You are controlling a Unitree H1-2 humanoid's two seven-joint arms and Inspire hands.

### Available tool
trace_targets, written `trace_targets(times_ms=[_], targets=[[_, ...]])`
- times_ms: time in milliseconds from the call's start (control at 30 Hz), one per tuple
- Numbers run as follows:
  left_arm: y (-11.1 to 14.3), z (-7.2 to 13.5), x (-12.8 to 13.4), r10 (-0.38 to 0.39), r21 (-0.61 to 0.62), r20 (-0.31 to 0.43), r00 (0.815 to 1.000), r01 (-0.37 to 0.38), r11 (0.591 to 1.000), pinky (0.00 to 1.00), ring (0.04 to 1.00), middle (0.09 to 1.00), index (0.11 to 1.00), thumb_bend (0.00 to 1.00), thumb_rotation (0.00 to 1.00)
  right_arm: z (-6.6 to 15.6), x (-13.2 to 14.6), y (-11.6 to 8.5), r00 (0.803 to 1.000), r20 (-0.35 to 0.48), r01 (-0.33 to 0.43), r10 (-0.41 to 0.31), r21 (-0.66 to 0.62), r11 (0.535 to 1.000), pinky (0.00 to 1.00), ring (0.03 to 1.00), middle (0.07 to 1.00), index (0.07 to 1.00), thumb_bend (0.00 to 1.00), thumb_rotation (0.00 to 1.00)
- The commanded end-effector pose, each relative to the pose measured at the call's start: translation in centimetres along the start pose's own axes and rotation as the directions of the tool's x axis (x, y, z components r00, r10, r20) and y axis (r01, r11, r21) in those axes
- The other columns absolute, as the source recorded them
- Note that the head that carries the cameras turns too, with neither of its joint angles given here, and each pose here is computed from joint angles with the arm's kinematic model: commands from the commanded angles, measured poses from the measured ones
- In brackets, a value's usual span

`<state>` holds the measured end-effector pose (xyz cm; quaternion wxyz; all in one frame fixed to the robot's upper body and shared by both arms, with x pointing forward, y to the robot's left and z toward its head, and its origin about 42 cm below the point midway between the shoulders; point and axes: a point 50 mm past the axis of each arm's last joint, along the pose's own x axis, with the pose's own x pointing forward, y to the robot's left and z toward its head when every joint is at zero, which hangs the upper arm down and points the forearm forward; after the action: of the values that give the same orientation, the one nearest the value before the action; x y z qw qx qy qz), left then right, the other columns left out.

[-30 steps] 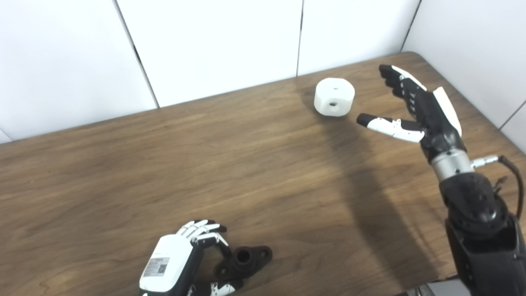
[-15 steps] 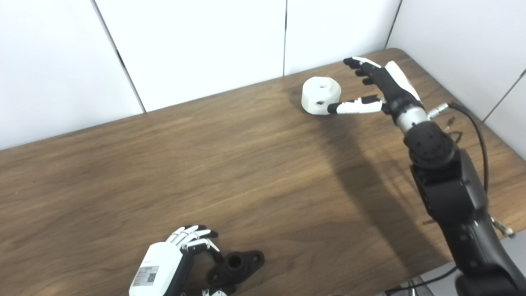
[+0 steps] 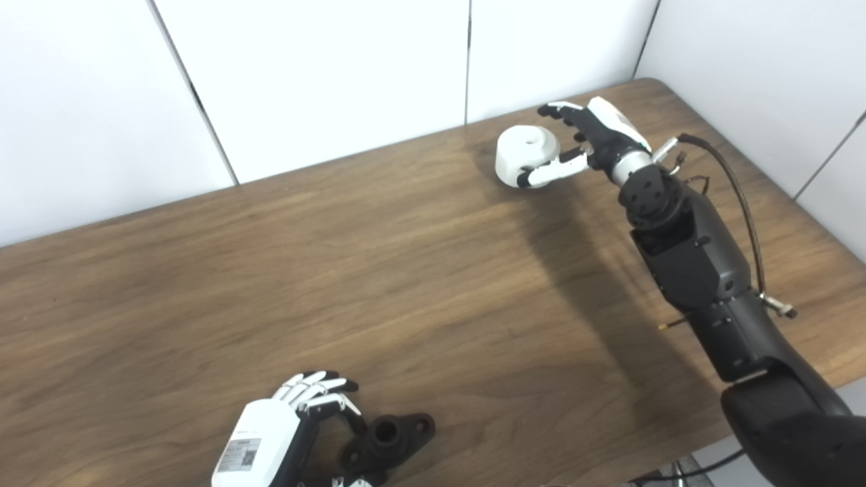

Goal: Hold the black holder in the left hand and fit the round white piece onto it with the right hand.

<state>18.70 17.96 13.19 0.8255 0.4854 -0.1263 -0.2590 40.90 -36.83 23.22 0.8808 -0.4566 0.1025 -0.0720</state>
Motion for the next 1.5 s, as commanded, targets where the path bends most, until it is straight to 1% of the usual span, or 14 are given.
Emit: trace_targets(times_ms=[0,133,267,467,700,933,1100,1467], targets=[[-1.8,-1.2,-1.9,-0.143,0.006,-0.075,0.987,0.144,0.990,0.86,0.850,0.775,0.488,0.52,0.05,1.6,1.0,-3.0,0.996,0.040,0.079,-0.077,-0.045,0.996,0.85,0.936,0.913,0.867,0.91,0.29],[-1.8,-1.1,-2.0,-0.144,0.006,-0.074,0.987,0.145,0.989,0.86,0.848,0.773,0.488,0.52,0.05,1.6,1.8,-3.1,0.997,0.024,0.069,-0.067,-0.072,0.995,0.85,0.937,0.912,0.871,0.90,0.30],[-1.9,-1.0,-2.0,-0.141,0.001,-0.072,0.987,0.141,0.990,0.86,0.846,0.771,0.488,0.52,0.05,1.7,2.2,-3.0,0.997,0.021,0.069,-0.068,-0.068,0.995,0.84,0.934,0.909,0.858,0.89,0.28],[-1.8,-0.9,-2.0,-0.141,-0.004,-0.069,0.988,0.141,0.990,0.85,0.847,0.772,0.488,0.52,0.05,1.6,2.3,-3.0,0.996,0.035,0.088,-0.086,-0.061,0.994,0.84,0.916,0.880,0.787,0.89,0.28],[-1.7,-0.7,-2.0,-0.146,-0.003,-0.071,0.987,0.146,0.989,0.85,0.846,0.772,0.488,0.52,0.05,1.7,2.2,-3.2,0.995,0.045,0.096,-0.093,-0.065,0.993,0.86,0.928,0.891,0.725,0.87,0.29],[-1.7,-0.4,-2.0,-0.145,-0.002,-0.070,0.987,0.145,0.989,0.84,0.843,0.770,0.488,0.52,0.05,1.9,2.2,-3.1,0.994,0.054,0.098,-0.095,-0.050,0.994,0.84,0.911,0.880,0.676,0.87,0.28],[-1.6,-0.3,-1.9,-0.145,-0.006,-0.070,0.987,0.145,0.989,0.84,0.840,0.768,0.488,0.52,0.05,2.1,2.2,-2.9,0.994,0.068,0.094,-0.091,-0.040,0.995,0.84,0.905,0.875,0.673,0.86,0.28],[-1.5,0.1,-2.0,-0.142,-0.013,-0.068,0.988,0.141,0.990,0.83,0.836,0.764,0.487,0.52,0.04,2.4,2.2,-2.5,0.994,0.068,0.093,-0.091,-0.035,0.995,0.83,0.889,0.847,0.672,0.85,0.26]])
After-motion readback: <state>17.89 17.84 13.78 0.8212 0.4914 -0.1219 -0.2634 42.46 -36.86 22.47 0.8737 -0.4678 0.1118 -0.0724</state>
